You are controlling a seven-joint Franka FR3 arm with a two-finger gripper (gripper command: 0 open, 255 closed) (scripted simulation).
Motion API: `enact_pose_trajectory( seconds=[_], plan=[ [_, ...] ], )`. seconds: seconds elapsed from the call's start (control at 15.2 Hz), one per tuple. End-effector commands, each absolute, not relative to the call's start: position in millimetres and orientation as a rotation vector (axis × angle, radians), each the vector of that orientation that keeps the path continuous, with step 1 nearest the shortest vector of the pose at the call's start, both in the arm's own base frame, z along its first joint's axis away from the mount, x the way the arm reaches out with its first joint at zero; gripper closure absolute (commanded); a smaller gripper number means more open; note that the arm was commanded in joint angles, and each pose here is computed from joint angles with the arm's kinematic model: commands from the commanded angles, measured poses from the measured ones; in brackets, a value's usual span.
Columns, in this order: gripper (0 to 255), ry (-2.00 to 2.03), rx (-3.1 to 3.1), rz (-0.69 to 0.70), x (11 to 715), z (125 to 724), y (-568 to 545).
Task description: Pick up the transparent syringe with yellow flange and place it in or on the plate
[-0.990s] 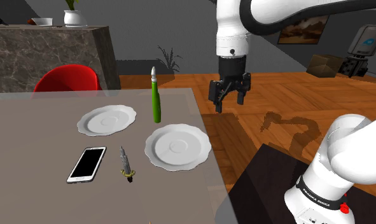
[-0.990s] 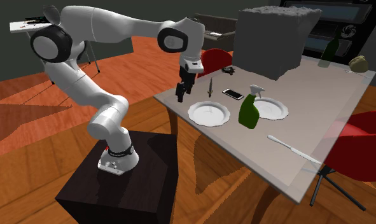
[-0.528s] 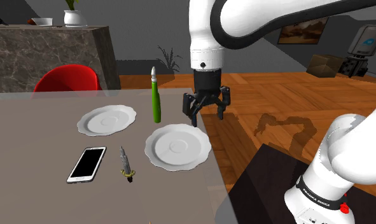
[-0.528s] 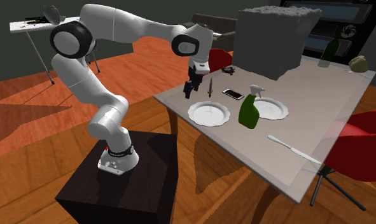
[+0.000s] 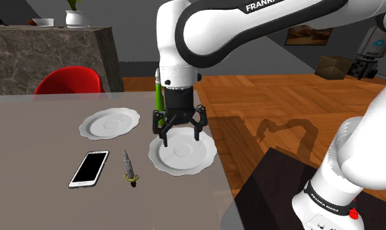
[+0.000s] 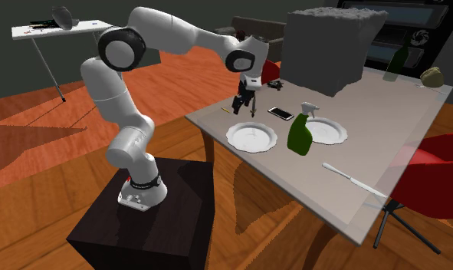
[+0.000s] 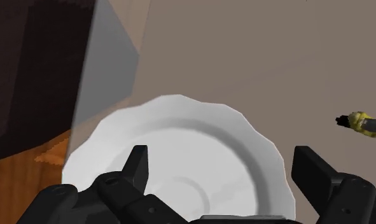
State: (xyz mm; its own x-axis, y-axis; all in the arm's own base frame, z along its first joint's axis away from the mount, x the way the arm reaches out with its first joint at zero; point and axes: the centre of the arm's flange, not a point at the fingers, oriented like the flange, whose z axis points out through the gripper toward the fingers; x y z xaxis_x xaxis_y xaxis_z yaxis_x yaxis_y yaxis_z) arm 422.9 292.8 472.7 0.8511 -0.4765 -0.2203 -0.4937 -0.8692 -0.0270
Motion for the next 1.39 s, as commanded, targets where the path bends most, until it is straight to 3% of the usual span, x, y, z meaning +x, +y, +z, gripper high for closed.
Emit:
enact_pose_trajectory(
  seconds=[0.0, 0.66, 1.32],
  plan=[
    [0, 0.811, -2.915, 0.333, 433, 466, 313],
    [0, 0.971, -2.785, 0.397, 496, 435, 405],
    [0, 0.971, -2.785, 0.397, 488, 397, 415]
  ],
)
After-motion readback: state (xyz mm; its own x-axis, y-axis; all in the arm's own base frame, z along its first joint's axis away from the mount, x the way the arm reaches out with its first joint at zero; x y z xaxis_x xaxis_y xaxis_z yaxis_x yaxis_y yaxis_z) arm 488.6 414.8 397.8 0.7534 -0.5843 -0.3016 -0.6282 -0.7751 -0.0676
